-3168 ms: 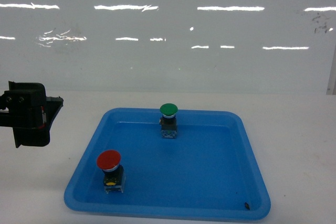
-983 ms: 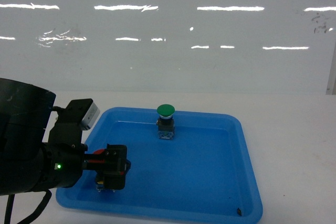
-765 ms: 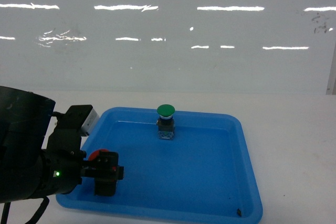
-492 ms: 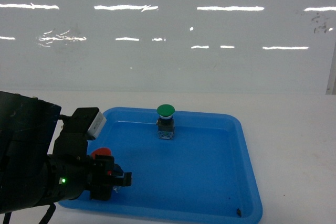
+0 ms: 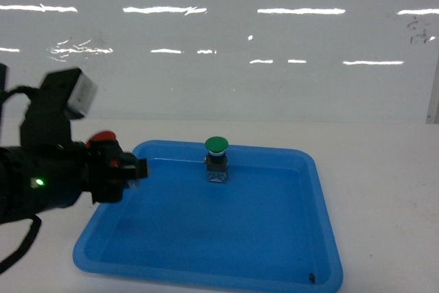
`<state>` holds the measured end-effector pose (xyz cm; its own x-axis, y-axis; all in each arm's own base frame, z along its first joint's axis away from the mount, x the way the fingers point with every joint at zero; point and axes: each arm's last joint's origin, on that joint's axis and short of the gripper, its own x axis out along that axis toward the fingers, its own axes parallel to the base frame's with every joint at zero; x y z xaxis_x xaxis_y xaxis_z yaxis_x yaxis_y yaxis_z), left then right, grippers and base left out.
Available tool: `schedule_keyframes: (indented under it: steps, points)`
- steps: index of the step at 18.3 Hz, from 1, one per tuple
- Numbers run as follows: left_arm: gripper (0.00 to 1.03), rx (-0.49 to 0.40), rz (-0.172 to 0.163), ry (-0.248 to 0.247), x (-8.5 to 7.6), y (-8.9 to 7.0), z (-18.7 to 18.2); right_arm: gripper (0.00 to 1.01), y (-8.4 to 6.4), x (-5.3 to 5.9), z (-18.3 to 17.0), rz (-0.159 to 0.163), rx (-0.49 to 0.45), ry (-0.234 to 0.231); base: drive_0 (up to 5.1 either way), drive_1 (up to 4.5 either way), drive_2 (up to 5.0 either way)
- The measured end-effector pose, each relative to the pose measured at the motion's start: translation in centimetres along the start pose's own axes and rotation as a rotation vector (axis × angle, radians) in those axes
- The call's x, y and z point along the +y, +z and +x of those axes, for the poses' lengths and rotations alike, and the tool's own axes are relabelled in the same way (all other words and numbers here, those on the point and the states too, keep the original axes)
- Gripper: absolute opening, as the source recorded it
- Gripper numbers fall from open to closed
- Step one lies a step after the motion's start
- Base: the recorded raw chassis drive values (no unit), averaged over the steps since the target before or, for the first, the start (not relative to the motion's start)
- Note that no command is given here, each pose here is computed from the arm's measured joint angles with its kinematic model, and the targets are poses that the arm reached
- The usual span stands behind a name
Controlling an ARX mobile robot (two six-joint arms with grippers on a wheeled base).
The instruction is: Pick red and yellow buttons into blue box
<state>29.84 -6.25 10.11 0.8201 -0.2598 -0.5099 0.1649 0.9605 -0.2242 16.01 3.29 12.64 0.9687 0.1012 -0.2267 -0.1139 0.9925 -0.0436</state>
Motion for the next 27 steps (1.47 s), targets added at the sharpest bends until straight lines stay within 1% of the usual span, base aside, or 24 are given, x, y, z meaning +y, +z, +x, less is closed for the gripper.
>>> schedule_keyframes:
  steps: [1,2,3,4,5,6,7,9,10,12,13,14,16,24,27]
  points:
    - [0.24,-0.088,0.012,0.062,0.0,1.1,-2.4,0.37,0.0,0.0,0.0,0.000,0.000,0.000,0.0,0.00,0.0]
    - [0.24,-0.234,0.089,0.117,-0.2,1.5,-5.6,0.37,0.0,0.0,0.0,0.000,0.000,0.000,0.0,0.00,0.0]
    - [0.24,-0.245,0.116,0.136,0.2,1.1,-7.1,0.37,0.0,0.0,0.0,0.000,0.000,0.000,0.0,0.00,0.0]
    - [0.24,-0.263,0.129,0.151,0.5,0.9,-7.7,0.37,0.0,0.0,0.0,0.000,0.000,0.000,0.0,0.00,0.0]
    - [0.24,-0.254,0.136,0.171,1.0,0.6,-8.3,0.37,0.0,0.0,0.0,0.000,0.000,0.000,0.0,0.00,0.0]
    - [0.24,-0.245,0.135,0.190,1.4,0.4,-8.8,0.37,0.0,0.0,0.0,0.000,0.000,0.000,0.0,0.00,0.0]
    - [0.24,-0.254,0.143,0.210,1.9,0.1,-9.6,0.37,0.0,0.0,0.0,0.000,0.000,0.000,0.0,0.00,0.0]
    - [0.24,-0.256,0.133,0.244,2.7,-0.1,-10.6,0.37,0.0,0.0,0.0,0.000,0.000,0.000,0.0,0.00,0.0]
    - [0.24,-0.280,0.146,0.256,2.9,-0.1,-11.3,0.37,0.0,0.0,0.0,0.000,0.000,0.000,0.0,0.00,0.0]
    - [0.24,-0.295,0.159,0.251,2.9,-0.4,-12.2,0.37,0.0,0.0,0.0,0.000,0.000,0.000,0.0,0.00,0.0]
    - [0.24,-0.322,0.176,0.243,2.8,-0.5,-12.6,0.37,0.0,0.0,0.0,0.000,0.000,0.000,0.0,0.00,0.0]
    - [0.24,-0.332,0.182,0.241,2.8,-0.4,-12.7,0.37,0.0,0.0,0.0,0.000,0.000,0.000,0.0,0.00,0.0]
    - [0.24,-0.329,0.184,0.241,2.8,-0.4,-12.7,0.37,0.0,0.0,0.0,0.000,0.000,0.000,0.0,0.00,0.0]
    - [0.24,-0.327,0.184,0.241,2.8,-0.5,-12.7,0.37,0.0,0.0,0.0,0.000,0.000,0.000,0.0,-2.28,2.3]
    - [0.24,-0.326,0.183,0.242,2.8,-0.5,-12.7,0.37,0.0,0.0,0.0,0.000,0.000,0.001,3.0,-4.98,2.0]
